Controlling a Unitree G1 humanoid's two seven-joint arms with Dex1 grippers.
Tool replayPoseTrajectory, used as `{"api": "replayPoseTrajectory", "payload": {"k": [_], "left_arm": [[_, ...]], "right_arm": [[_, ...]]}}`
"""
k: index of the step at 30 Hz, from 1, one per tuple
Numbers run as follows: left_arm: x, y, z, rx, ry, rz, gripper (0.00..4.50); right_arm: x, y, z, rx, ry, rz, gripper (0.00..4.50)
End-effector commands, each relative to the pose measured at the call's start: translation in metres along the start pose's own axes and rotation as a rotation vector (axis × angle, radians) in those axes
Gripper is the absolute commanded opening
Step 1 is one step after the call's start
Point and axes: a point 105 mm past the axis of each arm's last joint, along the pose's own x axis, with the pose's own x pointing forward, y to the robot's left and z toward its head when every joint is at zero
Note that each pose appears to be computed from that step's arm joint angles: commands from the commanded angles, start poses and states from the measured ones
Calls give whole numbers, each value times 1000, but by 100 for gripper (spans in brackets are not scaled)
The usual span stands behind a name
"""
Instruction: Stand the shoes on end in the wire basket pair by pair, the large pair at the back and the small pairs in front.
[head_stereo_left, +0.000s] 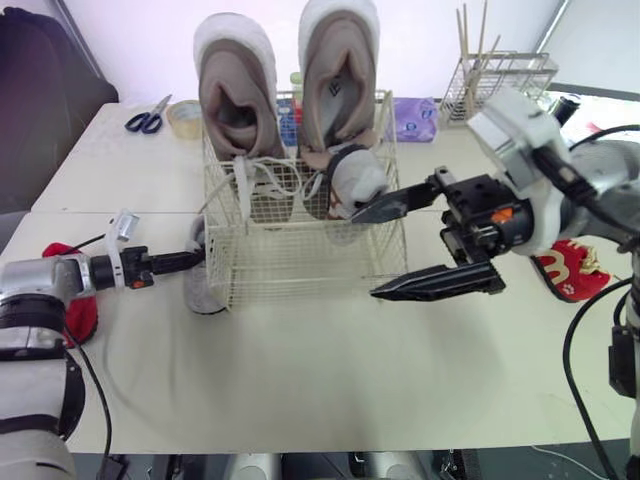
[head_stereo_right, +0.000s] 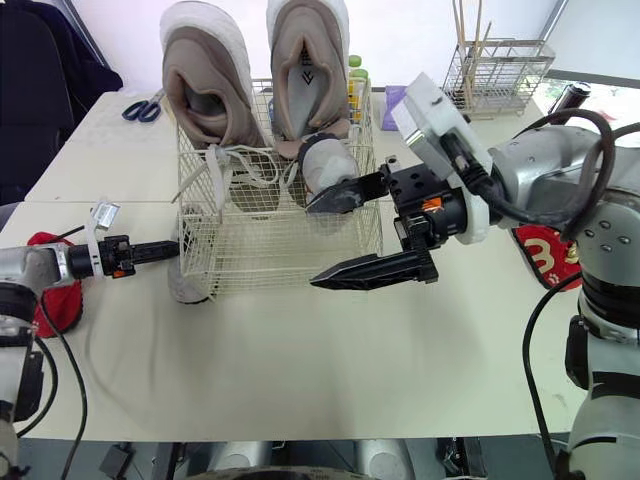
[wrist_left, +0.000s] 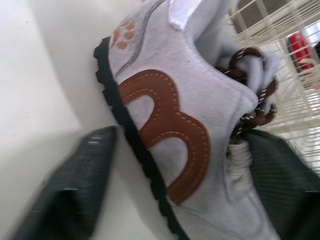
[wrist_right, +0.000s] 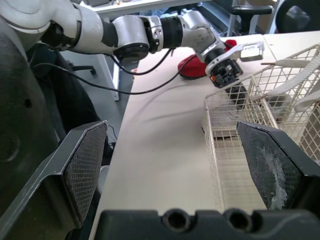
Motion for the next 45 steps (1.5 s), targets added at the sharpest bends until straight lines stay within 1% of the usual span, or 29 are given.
{"api": "replayPoseTrajectory", "payload": {"k": [1,5,6,8,10,13,16,17,19,21,24,26,28,31,32,34,35,37,38,40,42,45], "left_arm": [[5,11,-23,-48,77,38,186],[2,15,-22,-47,54,60,33],[0,16,-20,-45,41,64,12],[-5,16,-13,-45,2,75,12],[-18,16,-2,-30,-49,86,12],[-44,10,17,10,-120,102,12],[-75,2,32,88,-177,133,12],[-88,-4,39,134,-200,150,12],[-124,-32,65,285,-285,186,12],[-140,-56,80,400,-334,210,12],[-138,-123,111,654,-467,230,12],[-132,-154,120,726,-544,220,12],[-118,-197,129,849,-652,162,12],[-104,-239,137,948,-807,82,12],[-98,-250,137,979,-837,59,12],[-88,-261,137,994,-863,19,12],[-76,-269,132,1049,-858,5,12],[-58,-276,123,1089,-826,-29,12],[-52,-278,120,1119,-815,-19,12],[-49,-278,120,1138,-836,6,12],[-42,-276,116,1184,-842,71,12],[-38,-276,112,1169,-904,107,12]], "right_arm": [[-8,-1,12,-71,-10,-58,450],[-11,-5,10,-74,-12,-82,450],[-11,-6,9,-75,-13,-86,450],[-12,-8,8,-77,-12,-92,450],[-12,-9,7,-81,-12,-93,450],[-15,-7,5,-89,-6,-95,450],[-20,-6,6,-85,-9,-113,450],[-22,-7,6,-84,-13,-122,450],[-27,-10,9,-89,-32,-167,450],[-32,-14,10,-94,-48,-201,450],[-45,-30,13,-130,-72,-296,450],[-51,-37,13,-149,-77,-333,450],[-61,-43,15,-165,-81,-370,450],[-70,-49,18,-186,-90,-393,450],[-73,-52,19,-193,-91,-398,450],[-76,-56,20,-201,-96,-403,450],[-80,-60,20,-204,-101,-415,450],[-87,-66,21,-202,-117,-431,450],[-90,-68,22,-199,-123,-435,450],[-93,-71,22,-196,-127,-436,450],[-95,-74,22,-194,-134,-434,450],[-94,-77,21,-199,-130,-432,450]]}}
